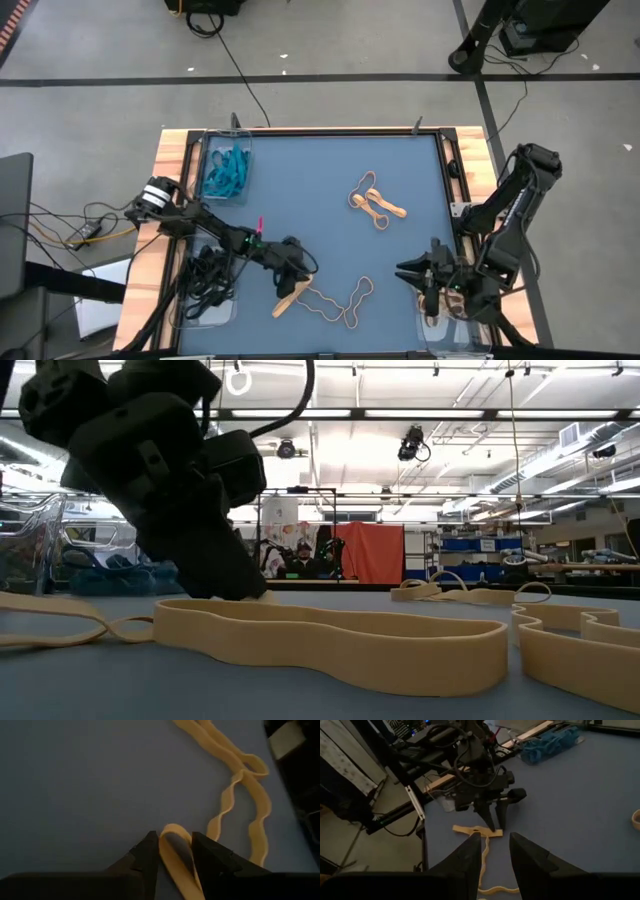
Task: Sort rubber bands into baskets
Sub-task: Put the yellow rubber band into the bottom right transparent bin
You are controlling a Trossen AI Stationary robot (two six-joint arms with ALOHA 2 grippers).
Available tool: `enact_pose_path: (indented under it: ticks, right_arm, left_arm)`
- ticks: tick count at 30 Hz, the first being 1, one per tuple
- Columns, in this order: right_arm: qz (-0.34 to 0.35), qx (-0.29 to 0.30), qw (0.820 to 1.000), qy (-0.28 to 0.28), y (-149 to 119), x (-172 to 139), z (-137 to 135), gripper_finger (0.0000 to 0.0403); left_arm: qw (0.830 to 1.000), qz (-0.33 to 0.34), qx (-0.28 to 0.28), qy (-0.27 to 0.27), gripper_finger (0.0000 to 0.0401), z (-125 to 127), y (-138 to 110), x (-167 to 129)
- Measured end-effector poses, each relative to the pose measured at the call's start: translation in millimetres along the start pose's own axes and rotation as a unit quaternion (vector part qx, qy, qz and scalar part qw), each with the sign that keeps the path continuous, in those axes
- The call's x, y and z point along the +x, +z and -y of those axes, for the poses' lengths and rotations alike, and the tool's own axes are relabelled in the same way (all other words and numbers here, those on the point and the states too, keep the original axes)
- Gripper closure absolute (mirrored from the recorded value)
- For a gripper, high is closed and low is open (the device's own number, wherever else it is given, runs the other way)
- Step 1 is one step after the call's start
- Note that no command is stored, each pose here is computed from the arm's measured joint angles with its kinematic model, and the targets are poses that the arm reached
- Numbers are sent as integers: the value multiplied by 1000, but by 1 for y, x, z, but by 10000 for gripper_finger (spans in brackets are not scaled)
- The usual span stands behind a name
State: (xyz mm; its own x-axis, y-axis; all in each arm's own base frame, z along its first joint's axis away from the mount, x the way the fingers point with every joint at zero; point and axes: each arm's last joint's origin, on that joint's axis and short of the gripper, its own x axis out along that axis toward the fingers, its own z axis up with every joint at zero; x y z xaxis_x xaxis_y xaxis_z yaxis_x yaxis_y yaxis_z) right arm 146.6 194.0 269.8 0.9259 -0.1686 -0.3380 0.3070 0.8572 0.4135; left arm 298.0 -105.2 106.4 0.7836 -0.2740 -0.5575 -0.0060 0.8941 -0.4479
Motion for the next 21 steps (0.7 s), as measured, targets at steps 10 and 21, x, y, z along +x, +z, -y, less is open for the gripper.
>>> enact_pose_path:
  ticks: [10, 21]
  right_arm:
    - [0, -14, 1000, -1, 15, 2, 5, 289]
    - [11, -69, 996, -54, 22, 23, 17, 309]
  left_arm:
    - [997, -30, 45, -59, 392, -3, 3, 7]
    - [992, 36, 109, -58, 399, -2, 30, 10]
